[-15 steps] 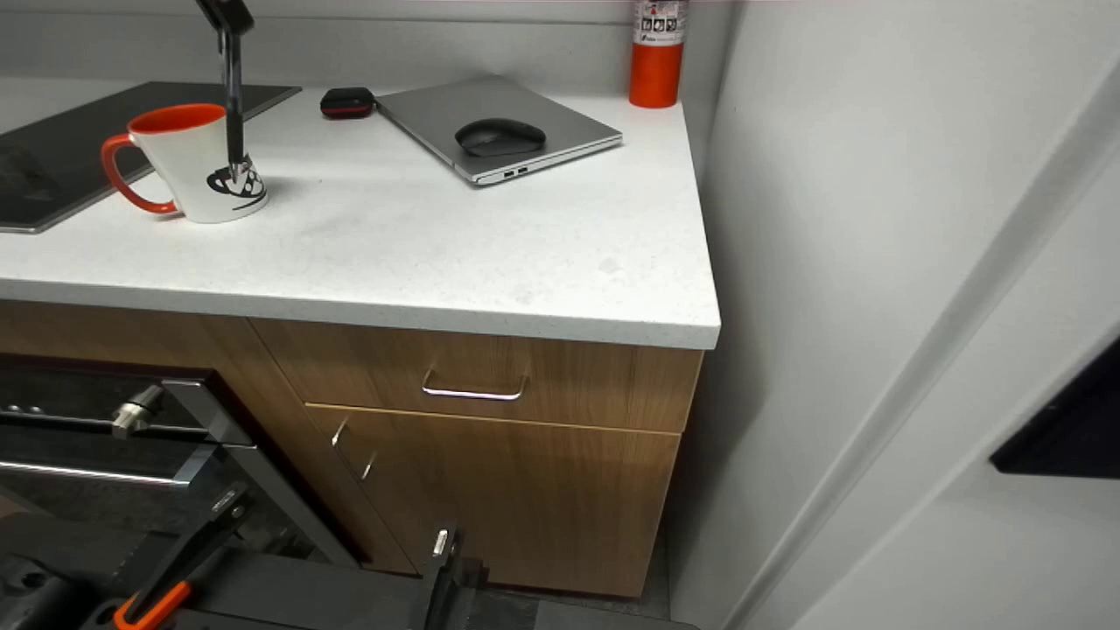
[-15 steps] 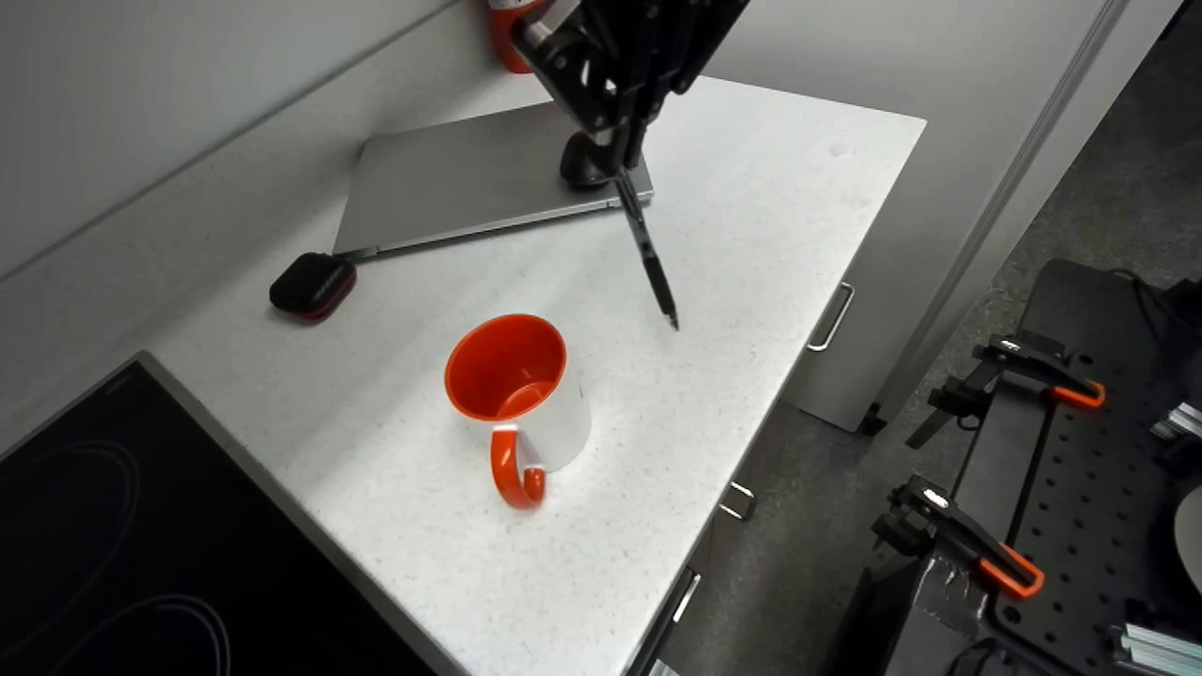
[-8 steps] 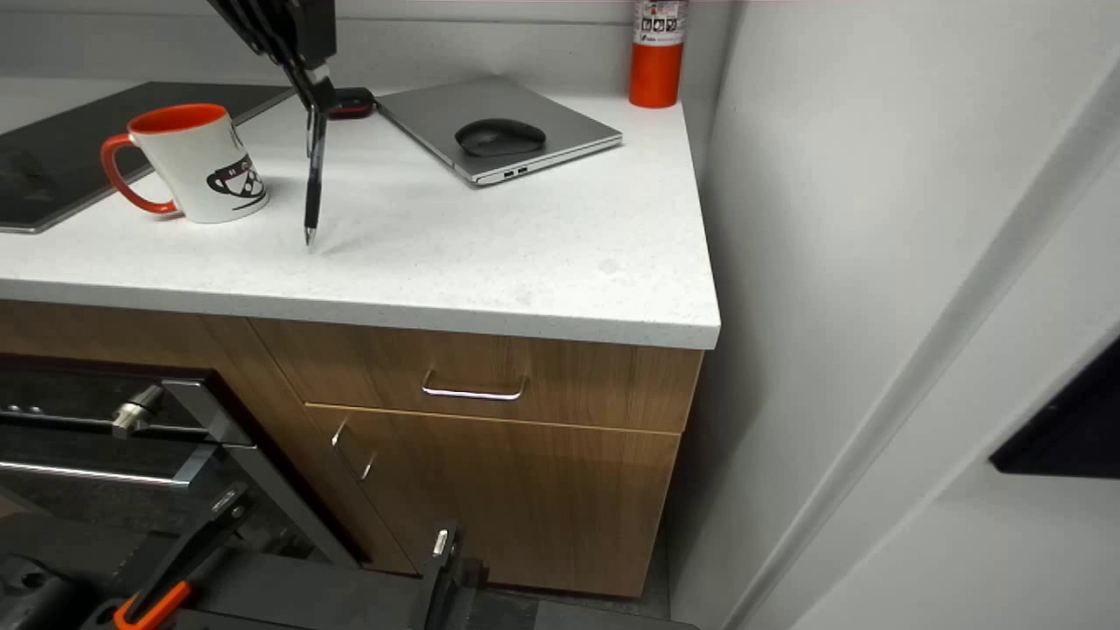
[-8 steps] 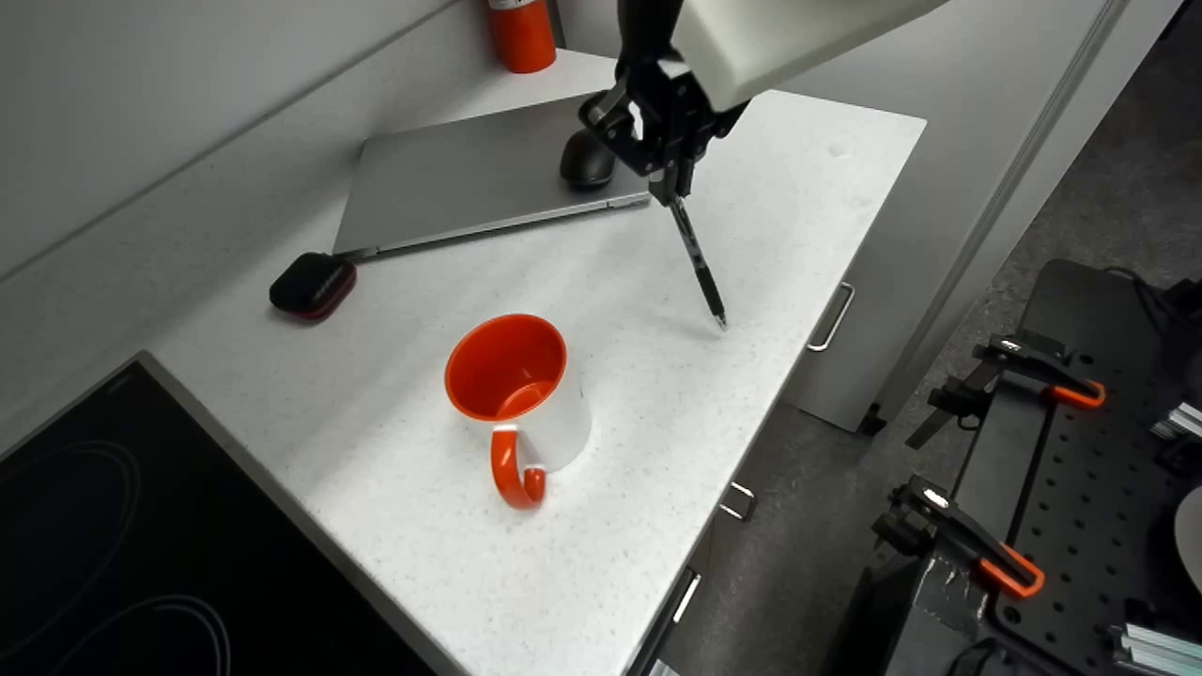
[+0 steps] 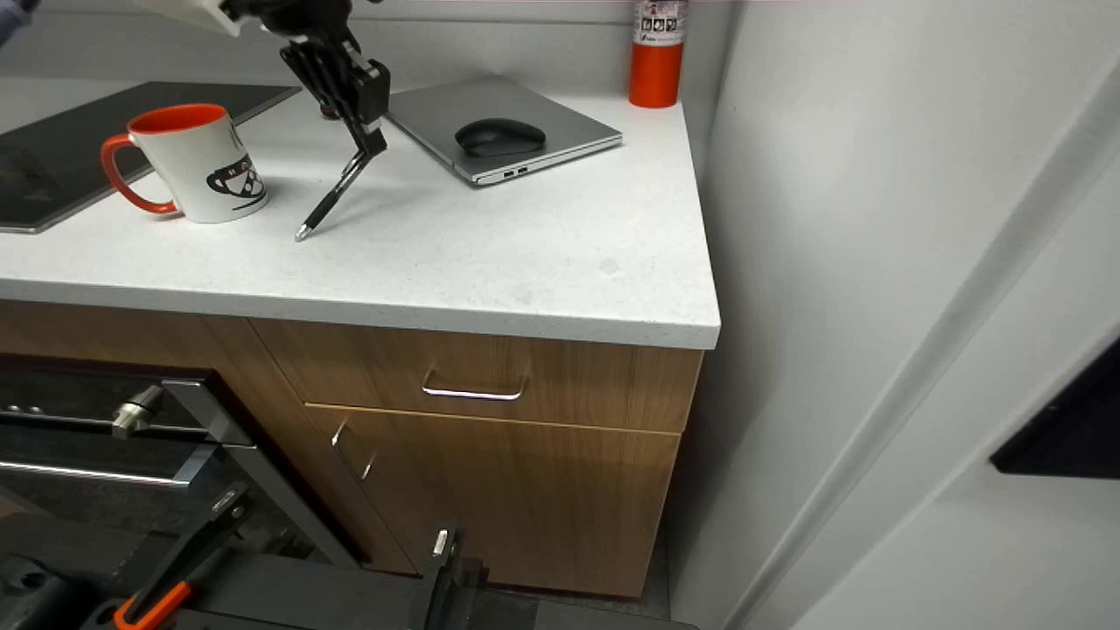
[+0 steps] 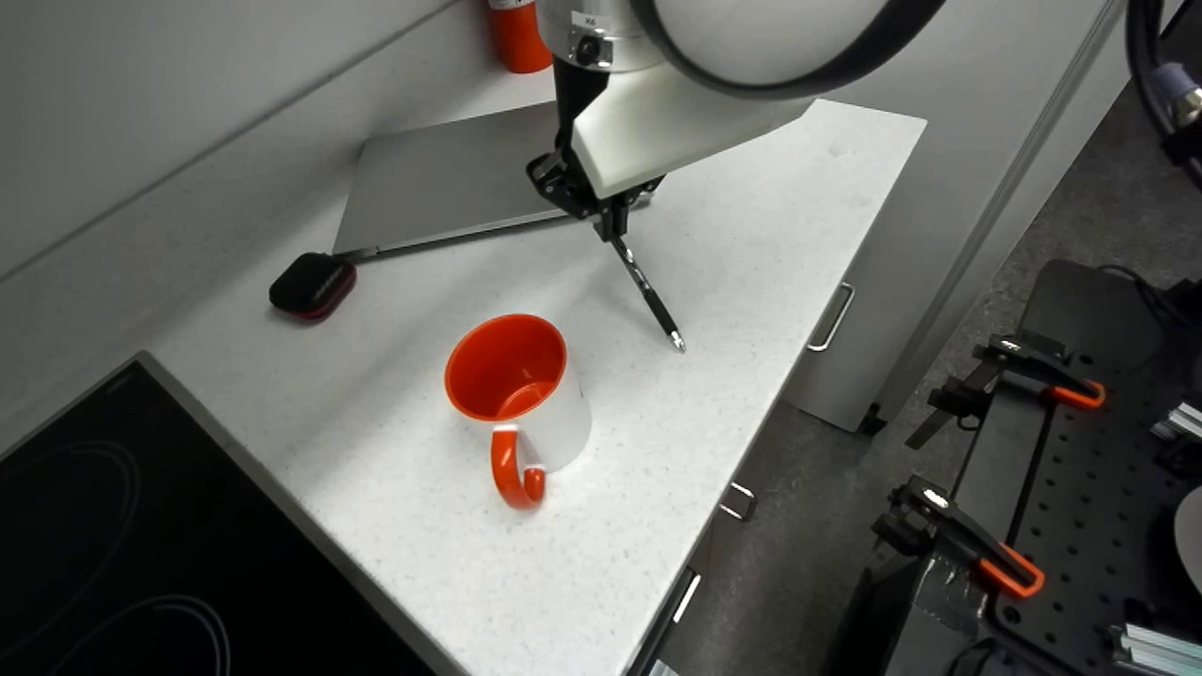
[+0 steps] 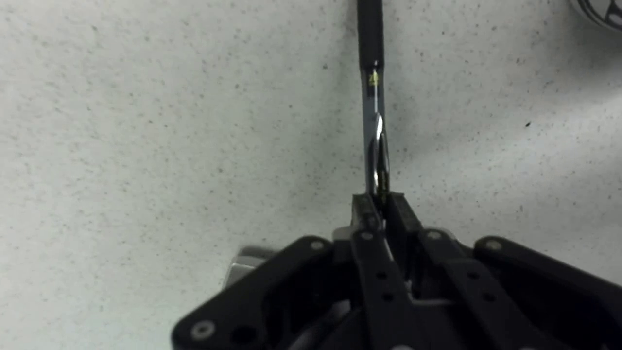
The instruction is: Remove the pen from the white mug and place it on the countertop
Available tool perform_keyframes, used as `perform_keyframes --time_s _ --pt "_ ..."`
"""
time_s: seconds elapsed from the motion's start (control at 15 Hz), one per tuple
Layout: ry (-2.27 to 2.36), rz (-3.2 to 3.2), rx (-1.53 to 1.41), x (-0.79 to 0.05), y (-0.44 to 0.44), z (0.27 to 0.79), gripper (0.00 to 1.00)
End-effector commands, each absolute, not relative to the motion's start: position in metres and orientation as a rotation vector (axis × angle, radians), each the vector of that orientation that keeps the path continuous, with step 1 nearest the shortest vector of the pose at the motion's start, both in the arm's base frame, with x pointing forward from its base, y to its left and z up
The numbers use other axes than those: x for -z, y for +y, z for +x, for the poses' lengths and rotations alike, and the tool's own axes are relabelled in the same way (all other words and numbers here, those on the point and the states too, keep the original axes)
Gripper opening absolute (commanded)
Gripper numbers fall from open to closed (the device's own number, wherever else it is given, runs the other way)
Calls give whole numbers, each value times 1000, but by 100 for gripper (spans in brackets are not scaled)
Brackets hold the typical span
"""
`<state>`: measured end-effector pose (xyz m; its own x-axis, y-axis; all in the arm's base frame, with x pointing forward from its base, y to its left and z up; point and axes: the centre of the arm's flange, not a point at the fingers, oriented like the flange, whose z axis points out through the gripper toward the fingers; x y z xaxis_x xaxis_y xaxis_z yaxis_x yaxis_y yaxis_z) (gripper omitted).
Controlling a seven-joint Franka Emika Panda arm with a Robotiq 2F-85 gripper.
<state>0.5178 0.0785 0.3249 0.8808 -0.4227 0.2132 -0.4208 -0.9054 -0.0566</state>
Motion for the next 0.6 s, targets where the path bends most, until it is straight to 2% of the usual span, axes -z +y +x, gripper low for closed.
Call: perform_keyframes --time_s 0.0,0.07,0.13,0.27,0.53 --pt "711 -3027 383 -304 86 548 0" --pt "706 -3026 369 -299 86 550 0" --pt "698 -3030 355 -296 88 550 25" --pt "708 -3019 355 -294 86 550 34" --pt "718 -3008 388 -301 82 544 69"
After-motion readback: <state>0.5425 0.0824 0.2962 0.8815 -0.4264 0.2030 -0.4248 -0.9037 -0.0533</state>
